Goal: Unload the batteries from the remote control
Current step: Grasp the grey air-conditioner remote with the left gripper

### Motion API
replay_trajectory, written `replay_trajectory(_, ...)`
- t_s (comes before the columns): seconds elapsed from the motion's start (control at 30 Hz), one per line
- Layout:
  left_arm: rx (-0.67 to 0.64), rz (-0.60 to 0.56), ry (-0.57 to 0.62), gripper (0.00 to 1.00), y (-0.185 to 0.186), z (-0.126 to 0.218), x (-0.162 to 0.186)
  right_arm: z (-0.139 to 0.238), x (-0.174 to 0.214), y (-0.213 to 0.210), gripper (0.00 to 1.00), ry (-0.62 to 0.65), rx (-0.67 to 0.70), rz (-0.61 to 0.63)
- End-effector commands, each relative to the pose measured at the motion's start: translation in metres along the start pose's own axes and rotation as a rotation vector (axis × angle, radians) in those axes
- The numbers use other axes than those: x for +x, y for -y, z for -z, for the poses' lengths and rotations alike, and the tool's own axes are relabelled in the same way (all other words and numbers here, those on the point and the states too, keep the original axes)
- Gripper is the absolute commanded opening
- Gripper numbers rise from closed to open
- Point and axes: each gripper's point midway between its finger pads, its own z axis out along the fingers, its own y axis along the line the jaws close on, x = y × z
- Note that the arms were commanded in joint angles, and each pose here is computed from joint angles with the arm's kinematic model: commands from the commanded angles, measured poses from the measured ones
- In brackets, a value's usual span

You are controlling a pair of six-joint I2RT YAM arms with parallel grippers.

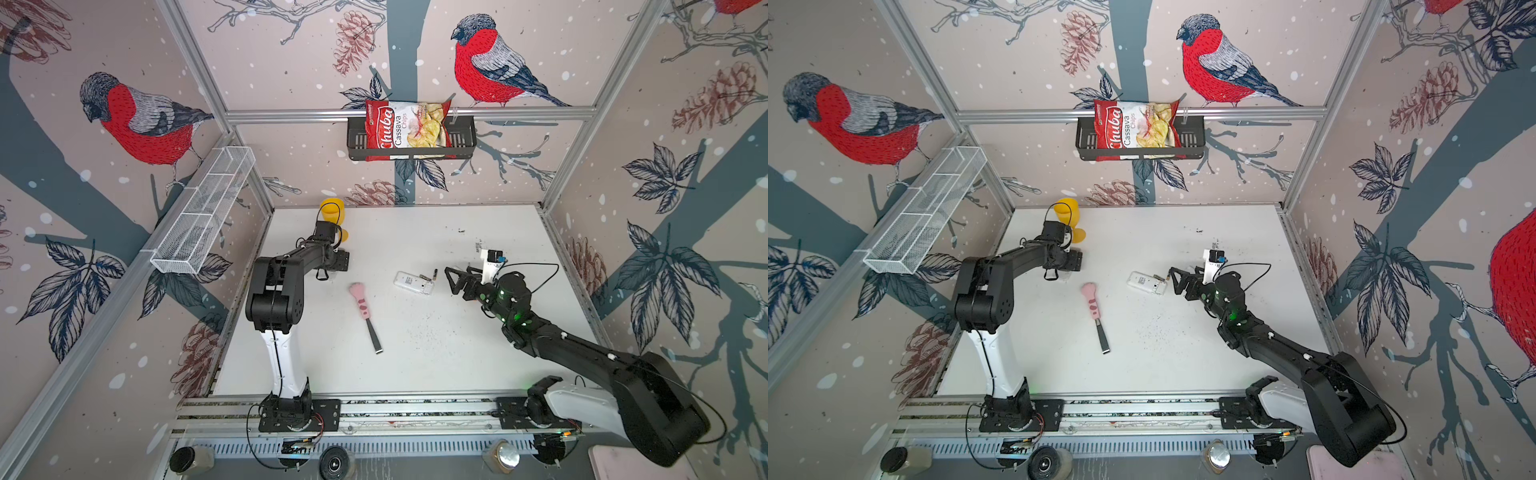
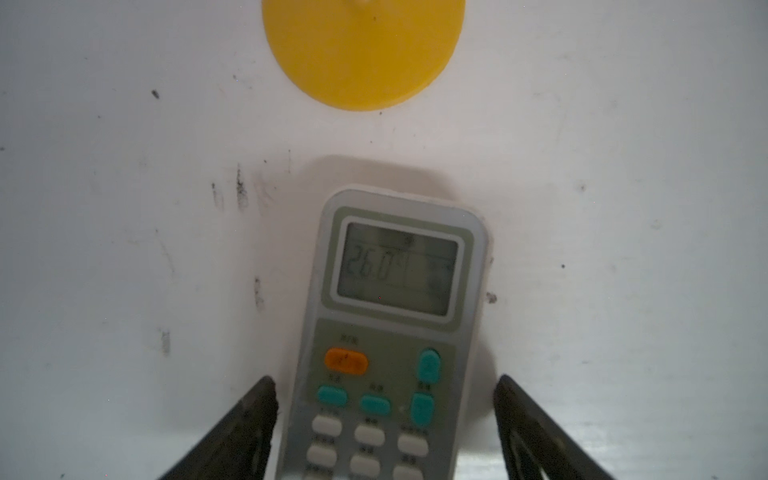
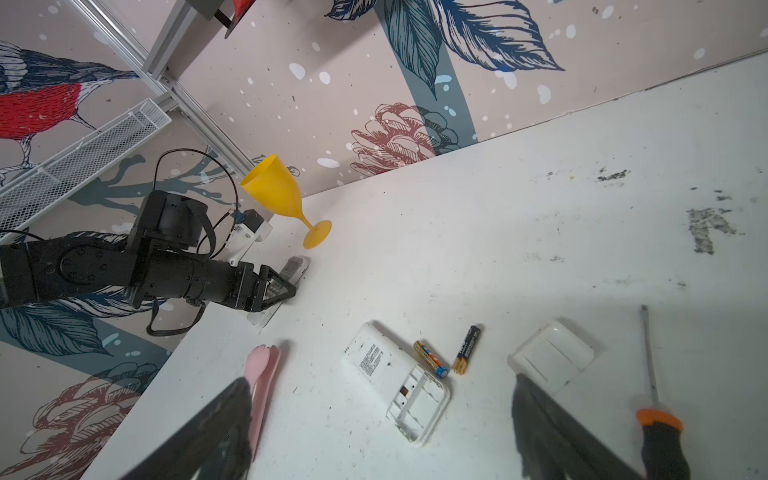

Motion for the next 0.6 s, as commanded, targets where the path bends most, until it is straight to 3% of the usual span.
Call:
replay_trajectory(0.0, -0.037, -0.003, -0.019, 0.82, -0.007, -0.005, 0.004, 0.002, -0.01, -0.004, 0.97, 0.041, -0.011, 0.024)
replay_trajectory(0.57, 0.001, 0.058, 0.124, 0.74, -0.001, -0.002, -0.016, 0.003, -0.011, -0.007, 0.95, 0.049, -0.022, 0.034)
